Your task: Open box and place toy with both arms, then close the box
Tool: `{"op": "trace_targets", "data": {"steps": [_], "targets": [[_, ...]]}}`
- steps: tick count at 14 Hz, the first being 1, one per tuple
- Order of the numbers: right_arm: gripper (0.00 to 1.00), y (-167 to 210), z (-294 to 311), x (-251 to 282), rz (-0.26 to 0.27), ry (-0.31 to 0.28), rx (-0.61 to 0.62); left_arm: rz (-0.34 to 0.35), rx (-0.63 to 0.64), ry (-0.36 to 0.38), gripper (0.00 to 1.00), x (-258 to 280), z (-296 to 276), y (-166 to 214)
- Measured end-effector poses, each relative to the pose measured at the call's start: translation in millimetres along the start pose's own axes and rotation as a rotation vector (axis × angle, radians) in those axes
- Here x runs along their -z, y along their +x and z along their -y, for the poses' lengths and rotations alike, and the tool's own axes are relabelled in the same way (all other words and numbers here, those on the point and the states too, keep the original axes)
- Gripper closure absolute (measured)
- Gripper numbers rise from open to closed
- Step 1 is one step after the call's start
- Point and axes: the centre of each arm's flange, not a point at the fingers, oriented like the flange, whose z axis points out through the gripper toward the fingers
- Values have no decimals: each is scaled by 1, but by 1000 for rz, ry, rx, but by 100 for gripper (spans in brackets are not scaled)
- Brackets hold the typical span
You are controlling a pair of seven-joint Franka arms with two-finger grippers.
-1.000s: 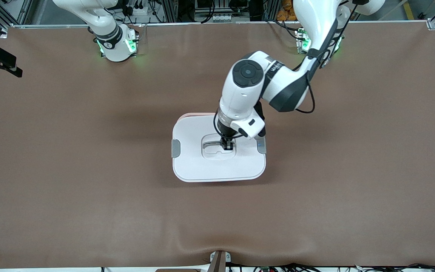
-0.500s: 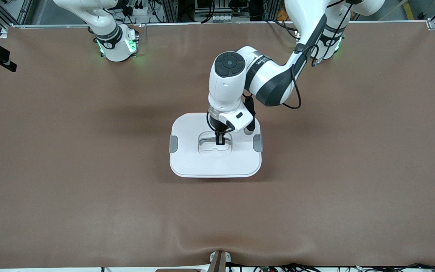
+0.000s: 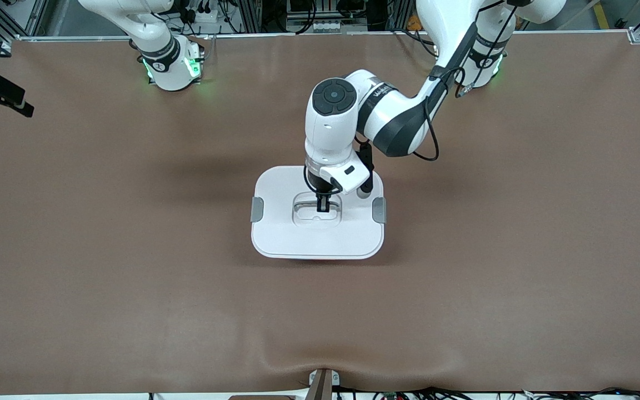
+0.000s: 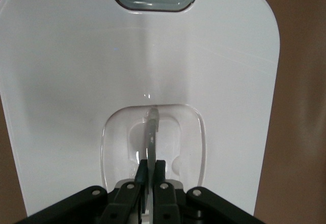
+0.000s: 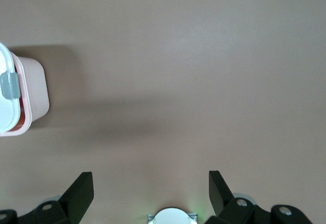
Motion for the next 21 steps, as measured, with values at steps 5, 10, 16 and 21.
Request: {"op": "trace_targets", "data": {"steps": [5,10,16,21], "targets": [[0,5,-2,-6,-8,0,-5,-9,-21,14,93,-8,9,-4],[0,9,-9,-8,-15,0,-20,-15,-44,23,93,-13,17,-10],[0,21,-8,-23,10,-2,-24,-8,-85,14,93,-4,15,-9],[0,22,-9,-24,11,-2,-26,6,-70,15,93,2,7,0]]}}
